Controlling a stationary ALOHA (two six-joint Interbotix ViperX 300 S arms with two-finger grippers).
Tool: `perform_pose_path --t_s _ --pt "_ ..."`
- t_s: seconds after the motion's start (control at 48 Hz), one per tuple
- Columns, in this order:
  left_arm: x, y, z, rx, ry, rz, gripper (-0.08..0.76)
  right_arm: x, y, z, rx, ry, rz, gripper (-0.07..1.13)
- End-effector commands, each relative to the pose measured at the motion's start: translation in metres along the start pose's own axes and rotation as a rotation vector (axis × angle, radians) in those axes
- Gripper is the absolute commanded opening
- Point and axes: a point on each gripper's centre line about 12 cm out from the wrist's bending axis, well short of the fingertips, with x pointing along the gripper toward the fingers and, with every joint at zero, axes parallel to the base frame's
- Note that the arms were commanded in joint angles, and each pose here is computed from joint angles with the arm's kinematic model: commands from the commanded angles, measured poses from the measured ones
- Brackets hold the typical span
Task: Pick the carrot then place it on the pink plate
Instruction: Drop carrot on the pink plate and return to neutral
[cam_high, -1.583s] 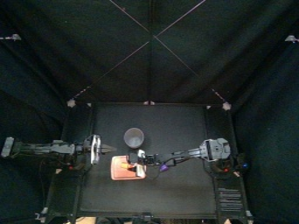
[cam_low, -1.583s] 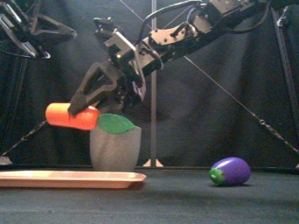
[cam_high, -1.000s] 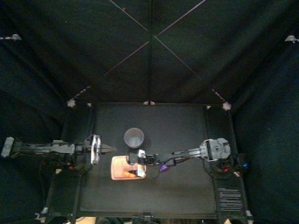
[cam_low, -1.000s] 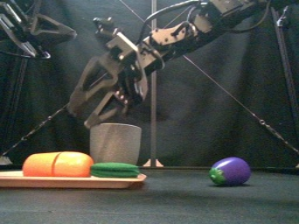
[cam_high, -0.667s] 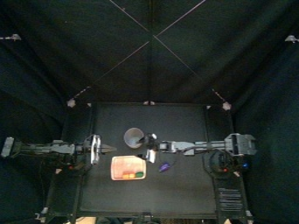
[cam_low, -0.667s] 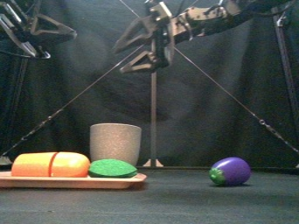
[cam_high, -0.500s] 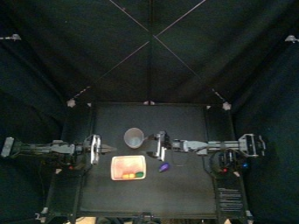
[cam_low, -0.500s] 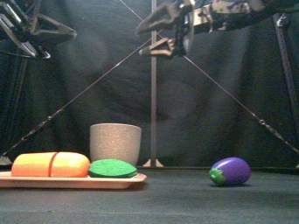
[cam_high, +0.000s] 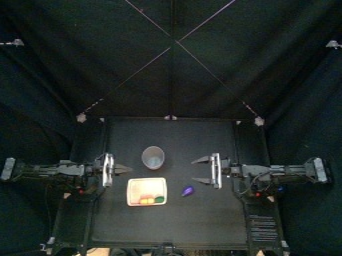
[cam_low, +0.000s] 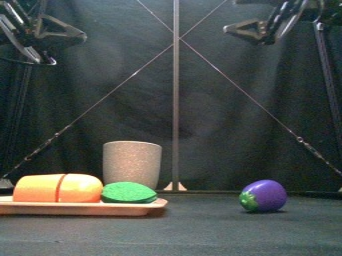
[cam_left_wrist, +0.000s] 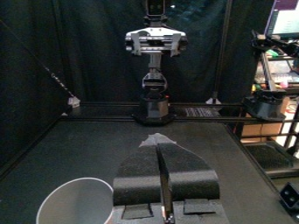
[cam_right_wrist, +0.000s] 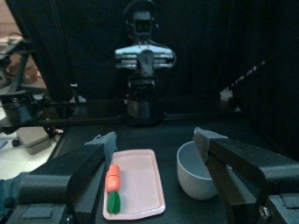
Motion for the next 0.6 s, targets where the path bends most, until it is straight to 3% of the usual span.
perform_pose_path --t_s 0.021,0.604 --pt "0.002 0.0 0.009 0.012 -0.026 -0.001 -0.033 -0.017 0.001 0.006 -0.001 -0.034 0.003 1.02" --pt "0.001 0.001 0.007 0.012 -0.017 0.002 -0.033 -0.06 0.002 -0.017 -0.002 -0.04 0.007 1.02"
